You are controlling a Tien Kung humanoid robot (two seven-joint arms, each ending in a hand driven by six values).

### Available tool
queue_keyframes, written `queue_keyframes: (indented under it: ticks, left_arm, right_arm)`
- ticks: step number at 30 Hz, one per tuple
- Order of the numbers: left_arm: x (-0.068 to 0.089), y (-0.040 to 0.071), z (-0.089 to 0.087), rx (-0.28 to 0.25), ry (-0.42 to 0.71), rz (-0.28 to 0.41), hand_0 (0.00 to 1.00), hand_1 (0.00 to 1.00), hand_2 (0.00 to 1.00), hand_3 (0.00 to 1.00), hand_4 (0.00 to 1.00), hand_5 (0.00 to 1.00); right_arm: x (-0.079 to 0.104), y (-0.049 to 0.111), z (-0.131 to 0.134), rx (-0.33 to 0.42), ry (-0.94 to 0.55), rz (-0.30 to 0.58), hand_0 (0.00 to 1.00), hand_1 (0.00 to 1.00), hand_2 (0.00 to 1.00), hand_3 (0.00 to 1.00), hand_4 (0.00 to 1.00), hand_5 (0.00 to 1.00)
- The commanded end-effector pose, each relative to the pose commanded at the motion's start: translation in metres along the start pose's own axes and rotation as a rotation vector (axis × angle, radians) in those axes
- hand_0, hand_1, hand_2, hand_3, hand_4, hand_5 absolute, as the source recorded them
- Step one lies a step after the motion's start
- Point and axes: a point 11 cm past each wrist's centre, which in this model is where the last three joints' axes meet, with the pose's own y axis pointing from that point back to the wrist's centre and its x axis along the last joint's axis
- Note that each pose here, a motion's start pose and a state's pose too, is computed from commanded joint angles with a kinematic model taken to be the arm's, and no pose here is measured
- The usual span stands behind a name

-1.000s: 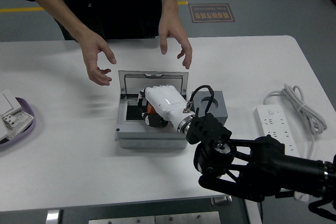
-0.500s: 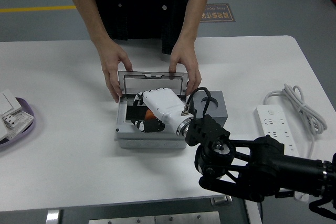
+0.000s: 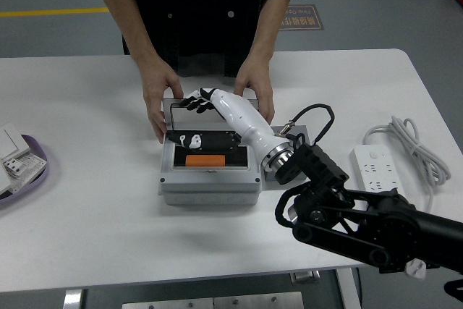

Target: Pick up the cylinder from the cube,place it in the box,flap close box

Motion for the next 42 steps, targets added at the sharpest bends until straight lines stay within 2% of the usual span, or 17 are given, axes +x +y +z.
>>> queue_keyframes:
  ticks: [1,5,7,13,18,22,29,31,36,37,39,42]
  left_arm:
    - [0.001,0.000,0.000,-0.001,0.000,0.001,0.510,0.550,0.554,0.597,0.717,0.164]
    - [0.003,0.000,0.002,-0.002,-0.001,0.005,0.510,0.550,0.554,0.597,0.717,0.164]
    - [0.004,0.000,0.002,-0.003,-0.002,0.006,0.510,0.550,0.555,0.595,0.715,0.162]
    - [0.005,0.000,0.004,-0.006,-0.003,0.007,0.509,0.550,0.555,0.595,0.713,0.161]
    - [0.006,0.000,0.003,-0.004,-0.002,0.009,0.509,0.550,0.555,0.595,0.713,0.161]
    - [0.006,0.000,0.002,-0.001,0.000,0.010,0.509,0.550,0.555,0.595,0.712,0.159]
    - [0.005,0.000,0.002,0.001,0.000,0.010,0.509,0.550,0.554,0.595,0.712,0.159]
    - [0.005,0.000,0.002,0.001,0.000,0.010,0.509,0.550,0.554,0.595,0.712,0.159]
    - [0.006,0.000,0.002,-0.001,0.000,0.015,0.509,0.550,0.554,0.595,0.712,0.159]
    - [0.007,0.000,0.003,-0.002,0.000,0.015,0.509,0.550,0.554,0.595,0.710,0.158]
    - [0.007,0.000,0.003,-0.003,0.000,0.016,0.509,0.550,0.554,0.595,0.710,0.158]
    - [0.006,0.000,0.003,-0.002,0.000,0.014,0.509,0.550,0.554,0.595,0.710,0.158]
  right_arm:
    - [0.005,-0.002,0.002,-0.006,0.004,0.012,0.649,0.562,0.634,0.656,0.892,0.472]
    - [0.015,-0.013,0.017,-0.046,0.042,0.028,0.649,0.562,0.634,0.656,0.892,0.472]
    - [0.015,-0.018,0.027,-0.069,0.050,0.019,0.630,0.552,0.605,0.629,0.877,0.470]
    - [0.009,-0.021,0.057,-0.141,0.060,-0.004,0.631,0.539,0.606,0.628,0.871,0.464]
    - [0.008,-0.011,0.055,-0.129,0.072,-0.023,0.631,0.539,0.606,0.628,0.871,0.464]
    - [0.007,0.005,0.048,-0.113,0.100,-0.050,0.623,0.537,0.601,0.625,0.845,0.450]
    - [-0.010,0.029,0.025,-0.067,0.097,-0.136,0.614,0.534,0.599,0.622,0.839,0.448]
    - [-0.012,0.031,0.020,-0.057,0.105,-0.155,0.593,0.529,0.600,0.626,0.803,0.439]
    - [-0.023,0.034,0.022,-0.083,0.072,-0.249,0.593,0.529,0.600,0.626,0.803,0.439]
    - [-0.026,0.034,0.025,-0.092,0.054,-0.262,0.597,0.547,0.617,0.640,0.755,0.433]
    - [-0.029,0.035,0.029,-0.109,0.013,-0.273,0.597,0.547,0.617,0.640,0.755,0.433]
    - [-0.023,0.034,0.034,-0.123,-0.050,-0.235,0.597,0.547,0.617,0.640,0.755,0.433]
